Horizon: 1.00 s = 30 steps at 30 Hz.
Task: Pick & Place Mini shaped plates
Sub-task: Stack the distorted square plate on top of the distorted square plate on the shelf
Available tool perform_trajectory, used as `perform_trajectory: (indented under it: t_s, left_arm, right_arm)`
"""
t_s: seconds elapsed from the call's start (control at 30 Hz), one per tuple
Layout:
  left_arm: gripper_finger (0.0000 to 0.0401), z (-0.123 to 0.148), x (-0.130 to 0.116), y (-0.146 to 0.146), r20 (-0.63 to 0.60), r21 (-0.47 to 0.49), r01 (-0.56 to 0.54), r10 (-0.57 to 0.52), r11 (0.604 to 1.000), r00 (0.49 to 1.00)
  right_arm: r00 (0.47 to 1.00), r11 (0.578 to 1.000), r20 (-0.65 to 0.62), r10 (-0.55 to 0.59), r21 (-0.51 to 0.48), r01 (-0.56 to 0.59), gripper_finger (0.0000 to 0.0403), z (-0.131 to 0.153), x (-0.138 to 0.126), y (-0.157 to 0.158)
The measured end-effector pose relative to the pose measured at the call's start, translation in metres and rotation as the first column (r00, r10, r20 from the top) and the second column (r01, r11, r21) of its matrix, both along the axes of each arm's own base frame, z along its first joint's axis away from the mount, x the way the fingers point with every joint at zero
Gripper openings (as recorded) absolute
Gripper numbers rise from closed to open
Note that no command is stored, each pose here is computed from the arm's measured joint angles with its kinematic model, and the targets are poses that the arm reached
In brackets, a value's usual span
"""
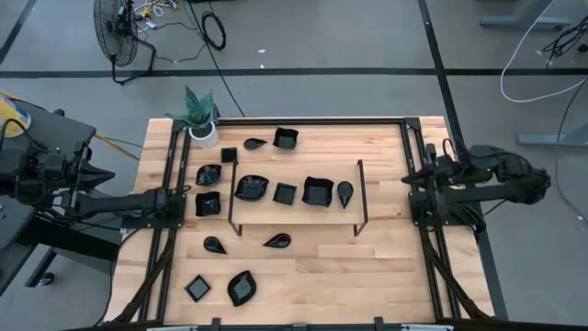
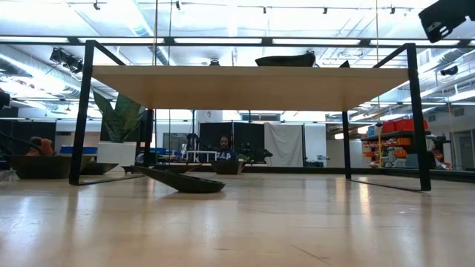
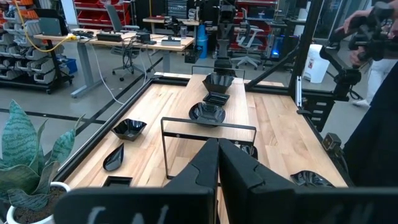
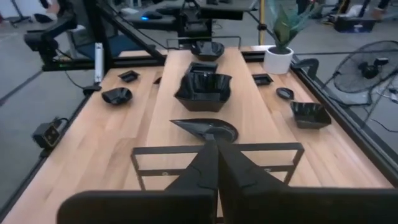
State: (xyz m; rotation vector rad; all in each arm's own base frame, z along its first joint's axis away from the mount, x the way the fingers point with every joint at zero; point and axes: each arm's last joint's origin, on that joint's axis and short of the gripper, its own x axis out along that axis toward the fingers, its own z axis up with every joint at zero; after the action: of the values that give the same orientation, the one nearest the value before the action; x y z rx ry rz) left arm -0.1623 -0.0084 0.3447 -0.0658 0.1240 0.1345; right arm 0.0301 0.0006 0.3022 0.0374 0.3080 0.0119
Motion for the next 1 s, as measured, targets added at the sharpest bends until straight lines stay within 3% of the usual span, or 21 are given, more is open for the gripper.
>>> perform_trajectory:
  t_s: [0.77, 1.0]
  left_arm:
    - [0.0018, 0.000, 0.000, 0.000, 0.000, 0.000, 0.000, 0.000, 1.000, 1.000]
    - [0.0018, 0.000, 0.000, 0.000, 0.000, 0.000, 0.000, 0.000, 1.000, 1.000]
  right_arm:
    - [0.987, 1.000, 0.159, -0.005, 0.011, 0.004, 0.0006, -0.001, -0.032, -0.002]
    - [0.990, 0.996, 0.140, 0.010, 0.085, -0.022, 0.0003, -0.002, -0.032, -0.001]
